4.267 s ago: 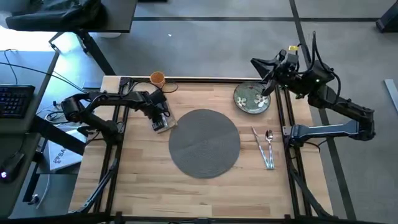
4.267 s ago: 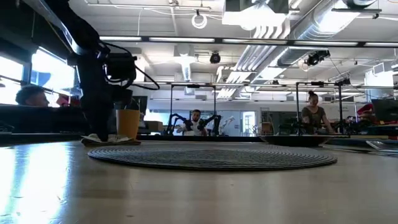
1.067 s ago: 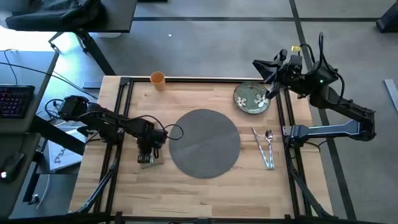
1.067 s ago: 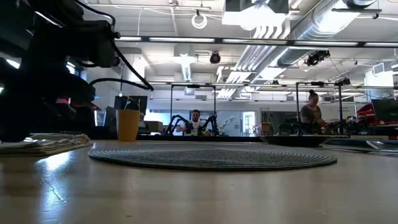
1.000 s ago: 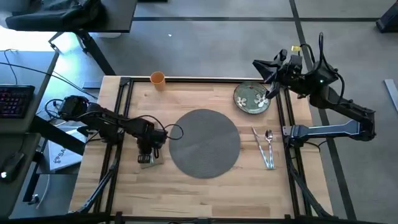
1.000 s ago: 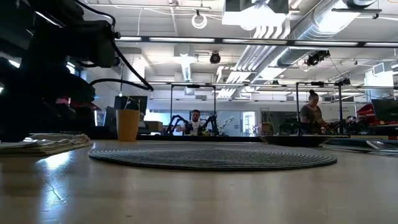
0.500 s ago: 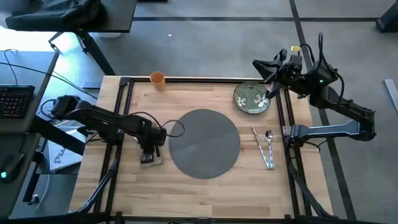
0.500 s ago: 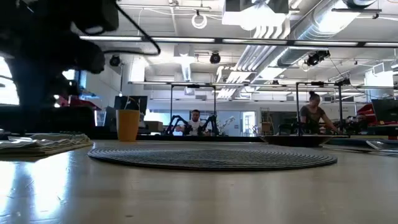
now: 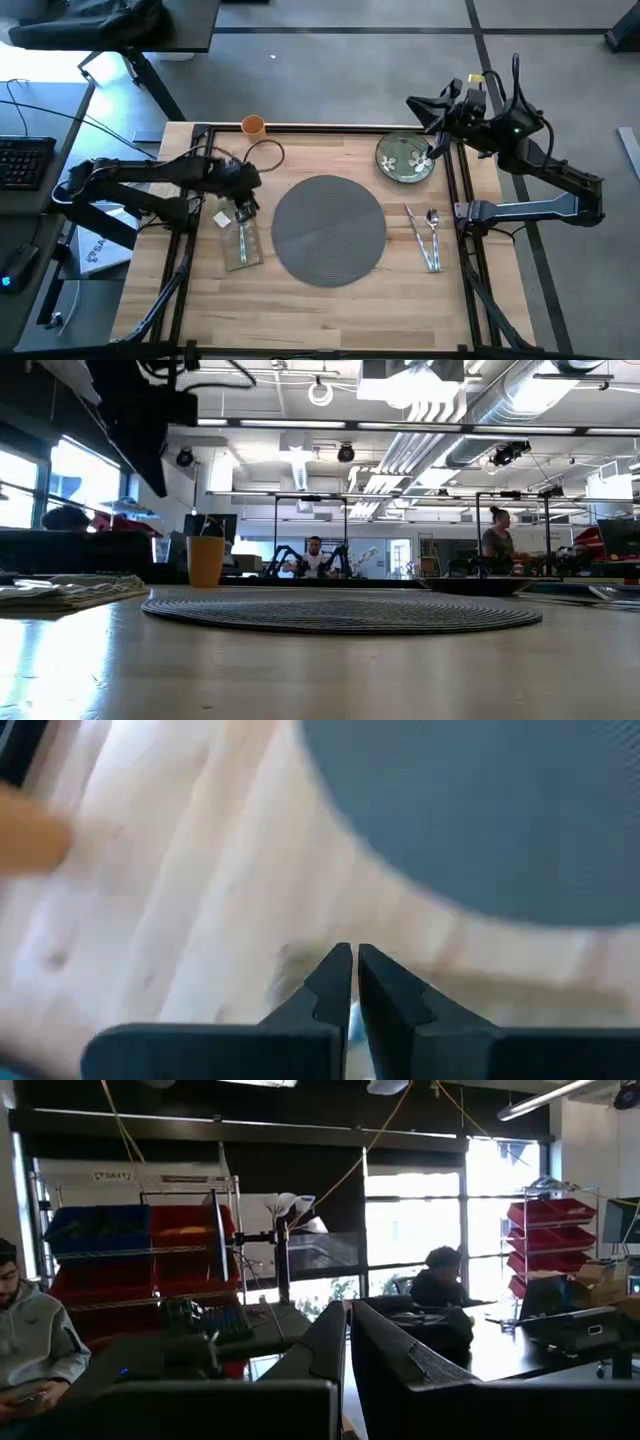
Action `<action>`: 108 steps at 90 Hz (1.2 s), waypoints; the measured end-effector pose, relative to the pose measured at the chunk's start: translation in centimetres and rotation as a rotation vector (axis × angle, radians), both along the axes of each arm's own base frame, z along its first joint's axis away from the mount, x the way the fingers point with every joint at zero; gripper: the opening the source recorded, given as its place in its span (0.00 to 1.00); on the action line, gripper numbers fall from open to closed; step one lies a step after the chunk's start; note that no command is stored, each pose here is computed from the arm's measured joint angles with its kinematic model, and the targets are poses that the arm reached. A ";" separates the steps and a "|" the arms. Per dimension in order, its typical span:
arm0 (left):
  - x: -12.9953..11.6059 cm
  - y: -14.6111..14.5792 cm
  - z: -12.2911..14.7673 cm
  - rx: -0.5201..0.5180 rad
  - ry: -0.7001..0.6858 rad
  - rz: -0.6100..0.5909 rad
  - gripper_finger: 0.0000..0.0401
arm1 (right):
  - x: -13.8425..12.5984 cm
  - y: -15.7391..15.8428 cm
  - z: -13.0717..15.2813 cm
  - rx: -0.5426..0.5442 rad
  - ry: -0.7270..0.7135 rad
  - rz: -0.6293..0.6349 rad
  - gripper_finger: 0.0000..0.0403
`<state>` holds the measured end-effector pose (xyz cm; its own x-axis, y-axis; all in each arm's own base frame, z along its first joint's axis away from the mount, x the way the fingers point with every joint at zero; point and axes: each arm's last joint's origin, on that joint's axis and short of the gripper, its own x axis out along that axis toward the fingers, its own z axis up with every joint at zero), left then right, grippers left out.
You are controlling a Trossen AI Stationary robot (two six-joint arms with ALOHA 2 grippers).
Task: Set table place
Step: Move the brown table napkin to the left of the gray table mat
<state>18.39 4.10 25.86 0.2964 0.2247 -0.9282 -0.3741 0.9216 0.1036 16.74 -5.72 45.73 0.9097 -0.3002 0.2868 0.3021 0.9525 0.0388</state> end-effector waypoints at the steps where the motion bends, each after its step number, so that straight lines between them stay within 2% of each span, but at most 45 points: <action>1: 0.0 0.2 0.1 -0.004 0.004 -0.002 0.01 | 0.0 0.0 0.0 0.000 0.000 0.000 0.00; 12: -0.1 2.0 0.8 -0.032 0.033 0.016 0.01 | 0.0 0.0 0.0 0.000 0.000 0.000 0.00; 26: -0.8 3.5 0.2 -0.127 0.191 0.043 0.01 | 0.0 0.0 0.0 -0.007 0.002 -0.002 0.00; 48: -0.1 4.0 -1.3 -0.293 0.264 0.024 0.01 | 0.0 0.0 0.0 -0.023 0.007 -0.008 0.00; 59: 0.1 4.1 -2.1 -0.354 0.336 0.073 0.01 | 0.0 0.0 0.0 -0.024 0.008 -0.008 0.00; 94: 0.9 3.8 -3.7 -0.398 0.448 0.075 0.01 | 0.0 0.0 0.0 -0.024 0.008 -0.010 0.00; 101: 1.5 3.7 -4.2 -0.392 0.431 0.048 0.01 | 0.0 0.0 0.0 -0.024 0.007 -0.010 0.00; 108: 2.4 3.9 -4.5 -0.370 0.356 0.025 0.01 | 0.0 0.0 0.0 -0.024 0.007 -0.010 0.00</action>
